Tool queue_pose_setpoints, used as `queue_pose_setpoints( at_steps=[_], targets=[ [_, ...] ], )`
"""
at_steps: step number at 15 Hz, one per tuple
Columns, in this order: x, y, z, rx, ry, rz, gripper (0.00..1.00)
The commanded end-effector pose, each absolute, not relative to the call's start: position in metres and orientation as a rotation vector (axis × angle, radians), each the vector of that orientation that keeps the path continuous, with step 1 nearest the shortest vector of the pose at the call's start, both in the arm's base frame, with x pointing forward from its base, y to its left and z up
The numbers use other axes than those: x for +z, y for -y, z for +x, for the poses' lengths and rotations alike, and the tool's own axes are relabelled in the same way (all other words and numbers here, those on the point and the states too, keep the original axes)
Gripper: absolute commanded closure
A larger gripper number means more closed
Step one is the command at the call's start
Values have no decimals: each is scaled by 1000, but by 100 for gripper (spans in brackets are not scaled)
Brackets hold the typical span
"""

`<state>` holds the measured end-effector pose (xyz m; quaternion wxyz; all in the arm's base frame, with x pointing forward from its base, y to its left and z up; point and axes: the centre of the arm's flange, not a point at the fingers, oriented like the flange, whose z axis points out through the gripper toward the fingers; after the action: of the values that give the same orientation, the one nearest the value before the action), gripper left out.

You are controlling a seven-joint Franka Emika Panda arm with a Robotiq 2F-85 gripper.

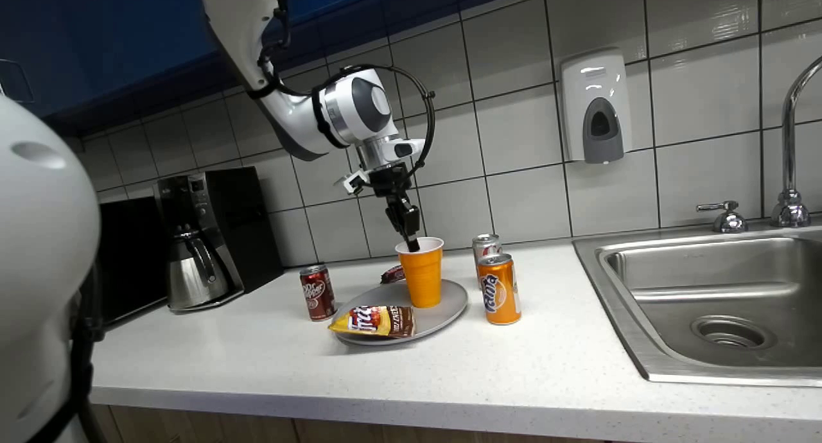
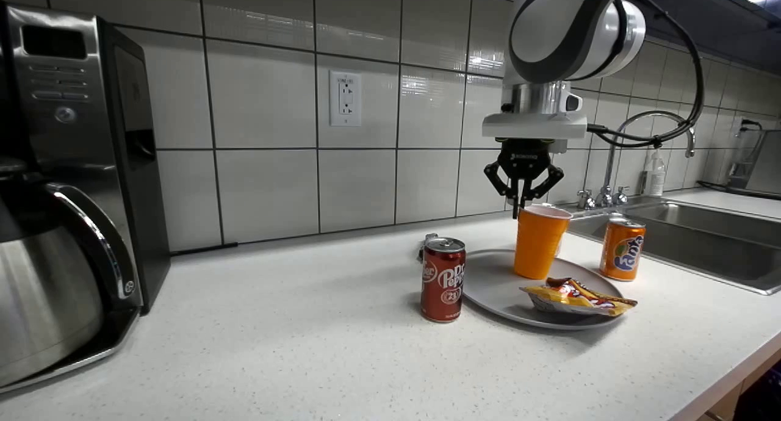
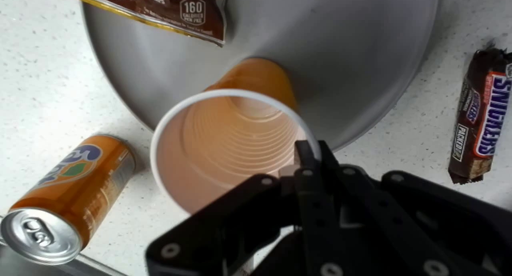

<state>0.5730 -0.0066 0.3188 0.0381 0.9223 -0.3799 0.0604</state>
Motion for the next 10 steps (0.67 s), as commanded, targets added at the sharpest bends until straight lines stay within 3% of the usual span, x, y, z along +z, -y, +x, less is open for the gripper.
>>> queue_pose_setpoints(
  at_steps=[1, 10],
  targets=[
    [337, -1, 563, 218, 1150, 2834, 99],
    [369, -2, 571, 323, 1126, 2832, 99]
  ],
)
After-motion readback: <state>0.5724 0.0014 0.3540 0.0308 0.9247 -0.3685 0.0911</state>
